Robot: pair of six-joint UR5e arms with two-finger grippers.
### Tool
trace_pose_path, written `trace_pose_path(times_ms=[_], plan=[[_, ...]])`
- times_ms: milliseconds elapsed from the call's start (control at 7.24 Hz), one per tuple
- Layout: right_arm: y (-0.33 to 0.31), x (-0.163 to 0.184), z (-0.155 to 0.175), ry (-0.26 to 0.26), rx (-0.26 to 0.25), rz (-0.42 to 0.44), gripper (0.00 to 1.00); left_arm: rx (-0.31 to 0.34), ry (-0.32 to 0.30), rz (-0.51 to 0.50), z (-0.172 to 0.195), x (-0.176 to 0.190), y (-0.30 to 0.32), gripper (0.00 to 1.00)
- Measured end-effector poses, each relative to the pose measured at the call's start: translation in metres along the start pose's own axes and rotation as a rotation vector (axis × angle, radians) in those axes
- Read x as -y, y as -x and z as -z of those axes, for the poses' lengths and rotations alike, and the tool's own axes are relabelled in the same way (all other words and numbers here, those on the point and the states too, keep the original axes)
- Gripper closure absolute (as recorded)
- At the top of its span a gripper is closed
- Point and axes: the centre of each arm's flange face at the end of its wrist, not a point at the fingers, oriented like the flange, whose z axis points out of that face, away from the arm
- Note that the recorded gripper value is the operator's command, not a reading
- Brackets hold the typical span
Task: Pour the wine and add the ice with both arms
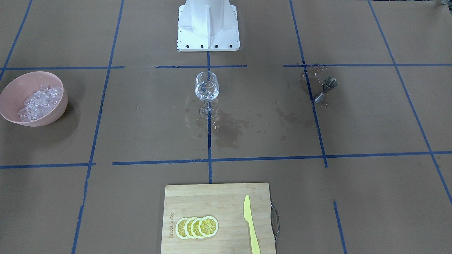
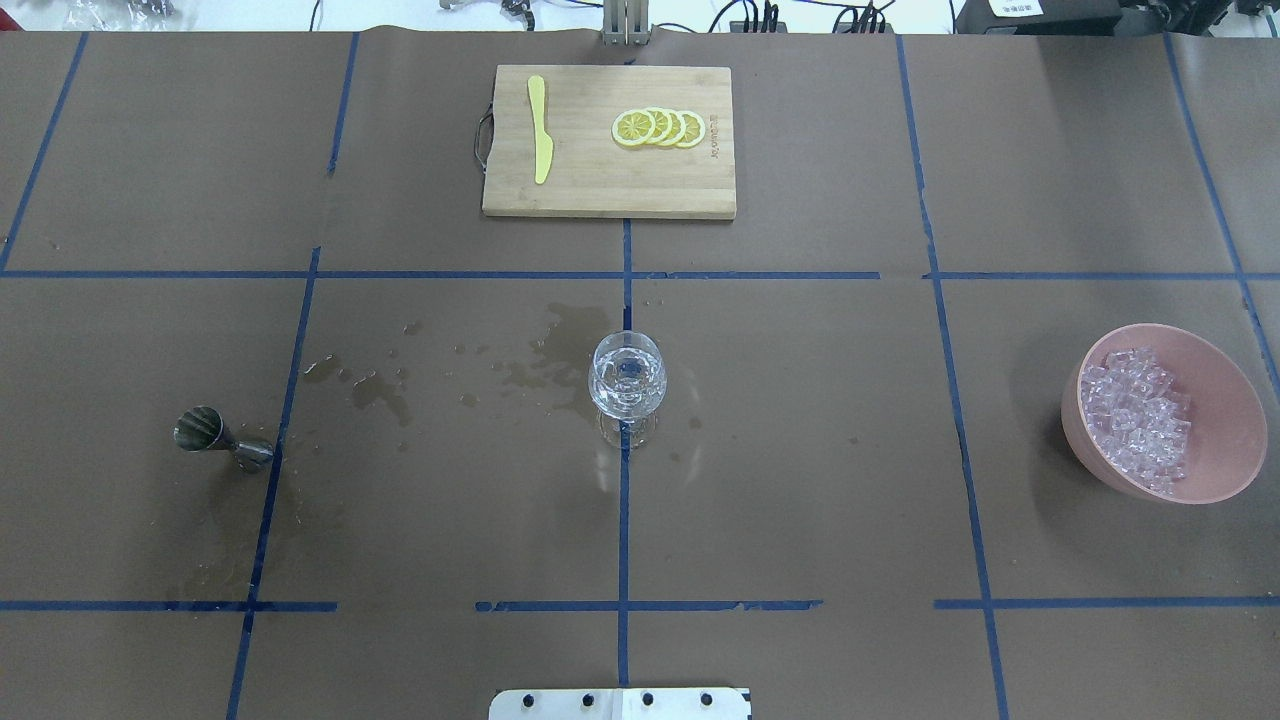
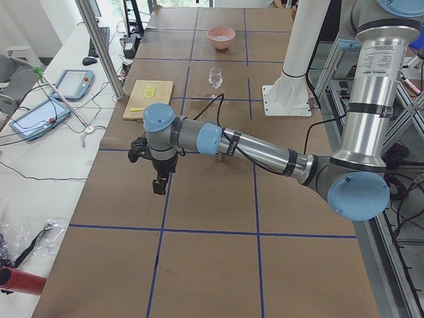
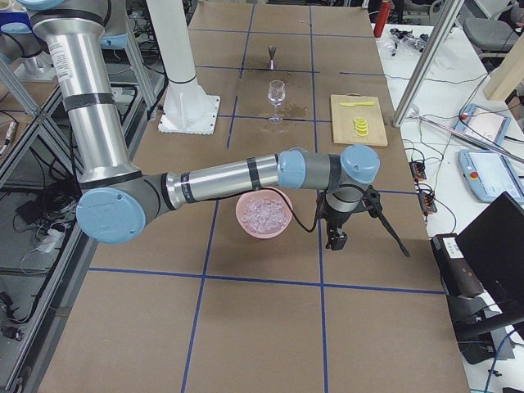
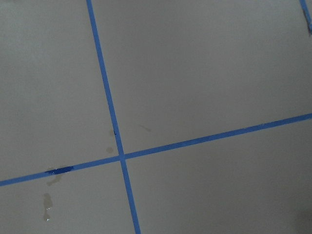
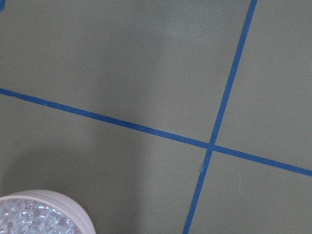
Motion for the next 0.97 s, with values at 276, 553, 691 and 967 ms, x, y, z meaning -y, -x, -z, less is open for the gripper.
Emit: trace_pose_path(times_ms=[276, 553, 691, 967], plan=[[-0.032, -0.020, -0.009, -0.026, -0.001, -0.036, 0.00, -0.006, 0.068, 0.053, -0.035, -0.021, 0.032, 0.00], [-0.045, -0.035, -0.017, -0.022, 0.003, -0.062, 0.00, -0.036, 0.095, 0.080, -0.058, -0.039, 0.050, 0.00], [-0.048, -0.040, -0.019, -0.019, 0.004, -0.070, 0.00, -0.053, 0.086, 0.077, -0.064, -0.046, 0.054, 0.00], [-0.056, -0.050, -0.022, -0.014, 0.005, -0.088, 0.00, -0.060, 0.064, 0.107, -0.060, -0.058, 0.072, 0.00]])
